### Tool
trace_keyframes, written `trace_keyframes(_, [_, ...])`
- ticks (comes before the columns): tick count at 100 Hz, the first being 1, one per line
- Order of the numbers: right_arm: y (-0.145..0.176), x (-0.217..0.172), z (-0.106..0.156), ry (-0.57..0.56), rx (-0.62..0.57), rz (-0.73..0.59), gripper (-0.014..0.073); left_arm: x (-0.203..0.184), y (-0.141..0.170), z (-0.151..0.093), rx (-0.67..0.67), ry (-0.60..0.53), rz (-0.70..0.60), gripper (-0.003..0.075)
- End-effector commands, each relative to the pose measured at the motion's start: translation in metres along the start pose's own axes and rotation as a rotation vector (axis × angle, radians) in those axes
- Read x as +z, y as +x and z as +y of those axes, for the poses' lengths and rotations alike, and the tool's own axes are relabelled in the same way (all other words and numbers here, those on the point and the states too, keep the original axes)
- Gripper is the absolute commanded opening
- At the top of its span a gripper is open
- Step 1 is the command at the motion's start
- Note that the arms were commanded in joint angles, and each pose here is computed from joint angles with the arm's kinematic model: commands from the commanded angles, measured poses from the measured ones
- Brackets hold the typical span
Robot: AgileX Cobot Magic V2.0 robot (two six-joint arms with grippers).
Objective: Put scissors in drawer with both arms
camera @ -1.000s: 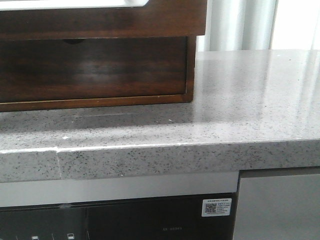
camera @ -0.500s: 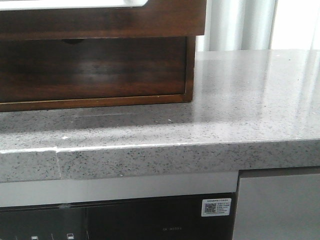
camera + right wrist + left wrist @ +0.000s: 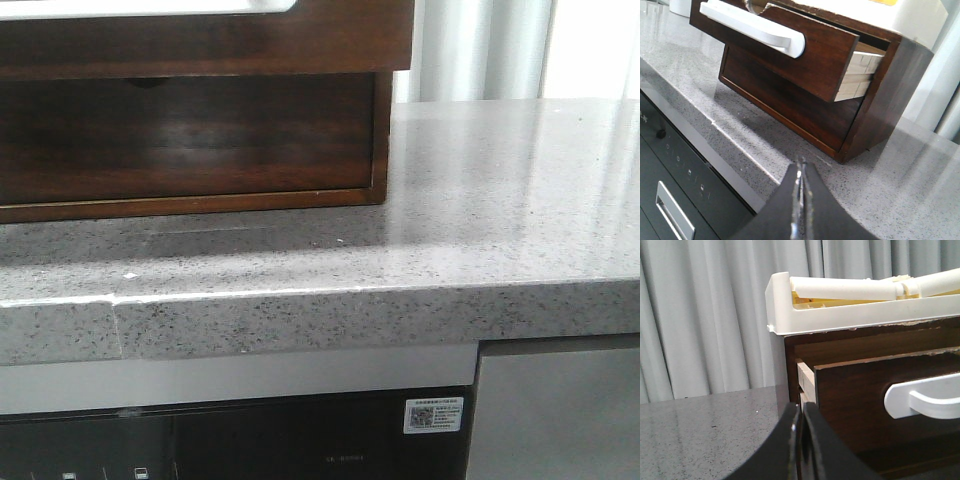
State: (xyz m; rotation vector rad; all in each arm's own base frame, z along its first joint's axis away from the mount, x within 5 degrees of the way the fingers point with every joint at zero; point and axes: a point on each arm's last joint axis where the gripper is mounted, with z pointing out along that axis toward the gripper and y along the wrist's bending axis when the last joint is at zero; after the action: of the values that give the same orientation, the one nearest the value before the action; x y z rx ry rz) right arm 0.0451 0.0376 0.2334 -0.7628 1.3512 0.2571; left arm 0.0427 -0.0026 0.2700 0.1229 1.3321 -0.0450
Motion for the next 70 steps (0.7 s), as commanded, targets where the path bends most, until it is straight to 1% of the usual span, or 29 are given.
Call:
trace_keyframes(1, [-0.0133,-0.0007,-0.0078,0.061,0.01,-0.08,-0.0066,0.0009,-0.0098,-0.0031,-0.008,0.043,-0.038,-0.002])
trace_keyframes(42, [-0.0133,-0.0007,-0.0078,0.061,0.01,-0.08,-0.0066,0.0009,-0.0098,-0.0031,-0.008,0.043,-0.038,-0.002])
trace_keyframes(53, [-0.0133,-0.0007,-0.0078,0.061,0.01,-0.08,-0.0066,0.001,-0.0074,0.0003,-0.011,0.005,-0.011,-0.002])
trace_keyframes(58, [-0.0133,-0.0007,-0.0078,0.061,0.01,-0.08,-0.0066,0.001,-0.0063,0.0015,-0.04,-0.008,0.001,-0.002])
trace_keyframes(59, [-0.0133,-0.0007,-0.0078,0.061,0.01,-0.08,-0.0066,0.001,-0.006,0.0015,-0.063,-0.008,0.004,-0.002])
trace_keyframes(60, [-0.0133,-0.0007,-0.0078,0.061,0.01,-0.08,-0.0066,0.001,-0.006,0.0015,-0.05,-0.008,0.004,-0.002])
trace_keyframes(63, [-0.0133,-0.0007,-0.0078,0.061,0.01,-0.08,-0.0066,0.001,-0.0055,0.0014,-0.076,-0.007,0.009,-0.002])
trace_keyframes(67, [-0.0133,-0.0007,-0.0078,0.061,0.01,-0.08,-0.0066,0.001,-0.0042,0.0018,-0.027,-0.012,0.023,-0.002])
trace_keyframes(68, [-0.0133,-0.0007,-0.0078,0.061,0.01,-0.08,-0.0066,0.001,-0.0039,0.0018,-0.033,-0.012,0.026,-0.002])
trace_keyframes(70, [-0.0133,-0.0007,-0.0078,0.061,0.01,-0.08,-0.0066,0.0009,-0.0027,0.0023,0.014,-0.018,0.04,-0.002])
